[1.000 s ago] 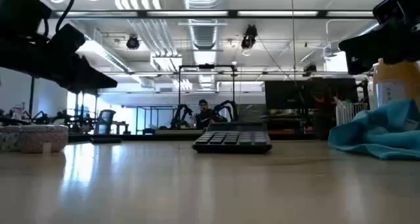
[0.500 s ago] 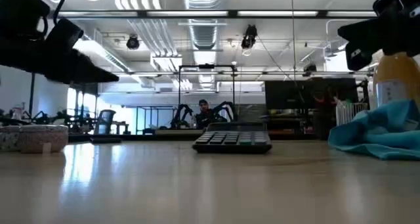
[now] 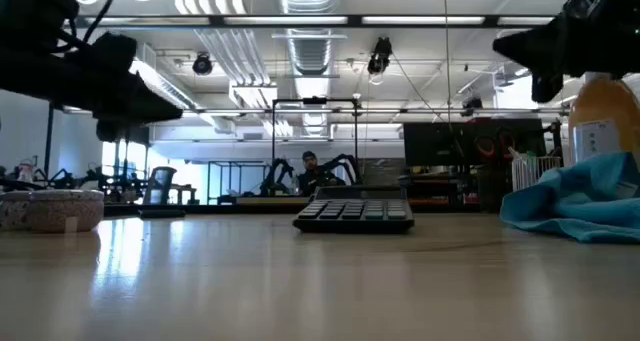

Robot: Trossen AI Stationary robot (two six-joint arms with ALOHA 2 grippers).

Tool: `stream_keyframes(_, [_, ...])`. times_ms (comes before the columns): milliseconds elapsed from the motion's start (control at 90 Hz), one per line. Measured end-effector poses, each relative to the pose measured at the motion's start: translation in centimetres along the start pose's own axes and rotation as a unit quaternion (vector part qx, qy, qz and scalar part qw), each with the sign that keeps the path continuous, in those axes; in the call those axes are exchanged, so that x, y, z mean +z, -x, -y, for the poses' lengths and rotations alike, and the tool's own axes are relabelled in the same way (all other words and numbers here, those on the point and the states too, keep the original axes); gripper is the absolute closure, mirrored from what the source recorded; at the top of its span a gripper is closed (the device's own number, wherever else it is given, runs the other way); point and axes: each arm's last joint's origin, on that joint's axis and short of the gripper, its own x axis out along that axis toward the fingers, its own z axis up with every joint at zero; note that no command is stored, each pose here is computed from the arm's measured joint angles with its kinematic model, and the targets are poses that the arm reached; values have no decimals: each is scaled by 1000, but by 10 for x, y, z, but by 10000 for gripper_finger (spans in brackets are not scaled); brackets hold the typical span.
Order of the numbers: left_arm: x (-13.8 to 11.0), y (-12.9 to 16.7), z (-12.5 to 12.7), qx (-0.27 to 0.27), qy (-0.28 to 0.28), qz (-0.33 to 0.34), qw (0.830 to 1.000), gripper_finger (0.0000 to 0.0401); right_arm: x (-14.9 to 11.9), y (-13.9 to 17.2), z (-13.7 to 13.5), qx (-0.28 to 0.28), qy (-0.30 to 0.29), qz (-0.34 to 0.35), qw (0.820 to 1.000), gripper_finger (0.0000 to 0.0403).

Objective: Apply microfiber cloth
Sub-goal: Move the black calculator to the top center of the table

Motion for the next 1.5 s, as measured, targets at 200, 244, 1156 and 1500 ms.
stream_keyframes(200, [25, -2, -4, 111, 33, -57, 992, 401, -6, -14, -3, -12, 11, -17, 1000, 403])
stream_keyframes(244, [30, -3, -6, 134, 29, -72, 988, 401, -6, -18, -5, -14, 22, -34, 999, 403])
stream_keyframes(1156, [6, -36, -17, 205, -24, -212, 955, 391, 4, -175, 43, 27, -6, -396, 918, 233])
stream_keyframes(1500, [7, -39, -3, 89, -42, -226, 969, 391, -52, -205, 83, 79, -93, -455, 882, 221])
